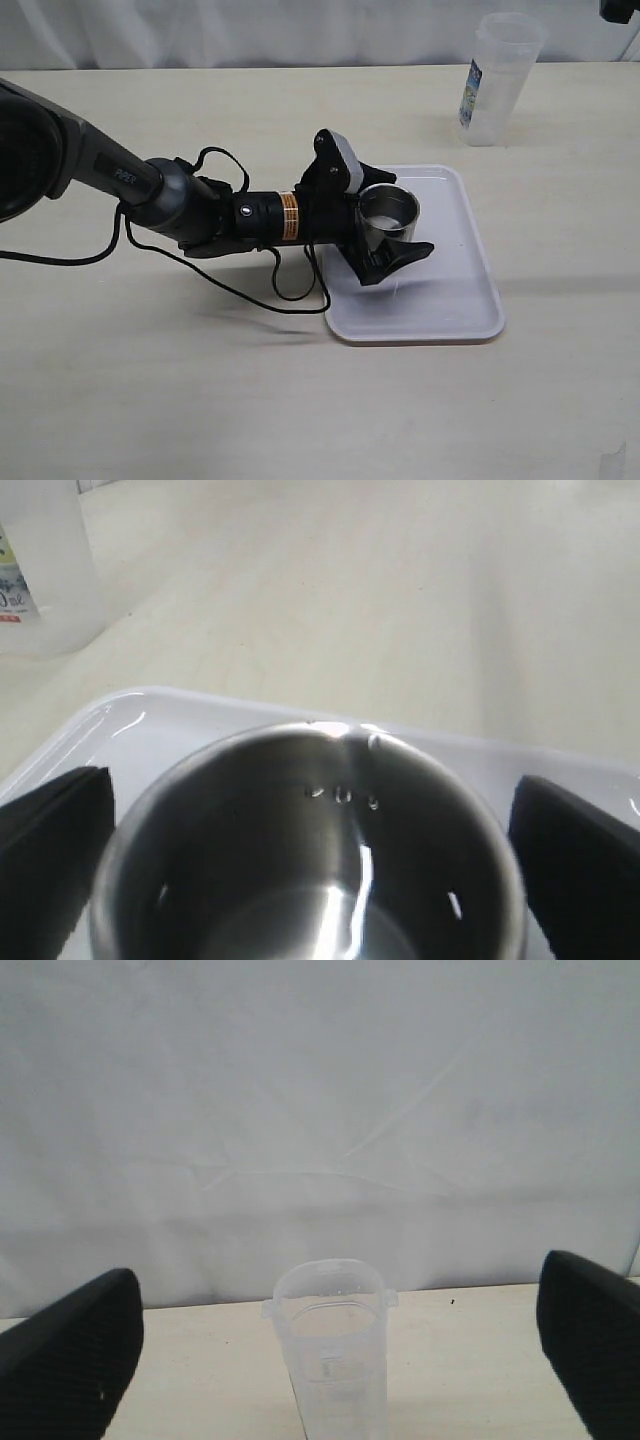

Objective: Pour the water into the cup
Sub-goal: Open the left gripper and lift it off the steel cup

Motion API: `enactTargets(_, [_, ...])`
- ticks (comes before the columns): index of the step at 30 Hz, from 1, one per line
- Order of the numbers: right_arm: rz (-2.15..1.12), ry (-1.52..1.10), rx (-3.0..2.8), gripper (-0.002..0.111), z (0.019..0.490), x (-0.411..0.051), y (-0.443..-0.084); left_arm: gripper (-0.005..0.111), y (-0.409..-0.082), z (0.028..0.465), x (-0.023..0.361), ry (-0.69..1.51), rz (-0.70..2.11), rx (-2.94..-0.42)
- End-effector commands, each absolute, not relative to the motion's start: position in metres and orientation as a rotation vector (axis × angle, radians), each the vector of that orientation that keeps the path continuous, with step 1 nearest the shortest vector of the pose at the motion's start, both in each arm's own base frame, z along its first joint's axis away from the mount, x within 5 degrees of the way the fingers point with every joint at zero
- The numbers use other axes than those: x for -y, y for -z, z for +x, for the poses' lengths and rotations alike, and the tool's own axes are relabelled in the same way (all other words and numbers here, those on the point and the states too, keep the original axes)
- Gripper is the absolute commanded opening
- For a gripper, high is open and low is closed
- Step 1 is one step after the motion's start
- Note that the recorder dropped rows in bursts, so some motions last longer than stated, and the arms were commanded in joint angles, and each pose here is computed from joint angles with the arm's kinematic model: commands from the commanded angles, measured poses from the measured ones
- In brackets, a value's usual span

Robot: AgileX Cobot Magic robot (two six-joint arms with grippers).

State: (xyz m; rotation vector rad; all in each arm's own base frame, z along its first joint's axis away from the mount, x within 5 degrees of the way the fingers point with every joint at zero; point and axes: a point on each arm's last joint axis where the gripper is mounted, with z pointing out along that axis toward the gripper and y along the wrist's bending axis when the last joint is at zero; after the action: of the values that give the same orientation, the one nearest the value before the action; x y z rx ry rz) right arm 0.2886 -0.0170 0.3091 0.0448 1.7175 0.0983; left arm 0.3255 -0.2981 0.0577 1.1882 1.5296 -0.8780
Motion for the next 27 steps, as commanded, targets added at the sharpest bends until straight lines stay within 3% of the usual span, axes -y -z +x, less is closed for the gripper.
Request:
enactTargets(1, [0.039,-0.096,-1.726,0.11,0.288,0.017,-0.307,0.1,-0.067,0.328,0.299,0.904,1.156,-1.494])
enactTargets(27, [0.039,-0.096,-1.726,0.11,0.288,0.017,-0.307,0.1,-0.094,0.343,0.282,1.01,0.975,-1.301])
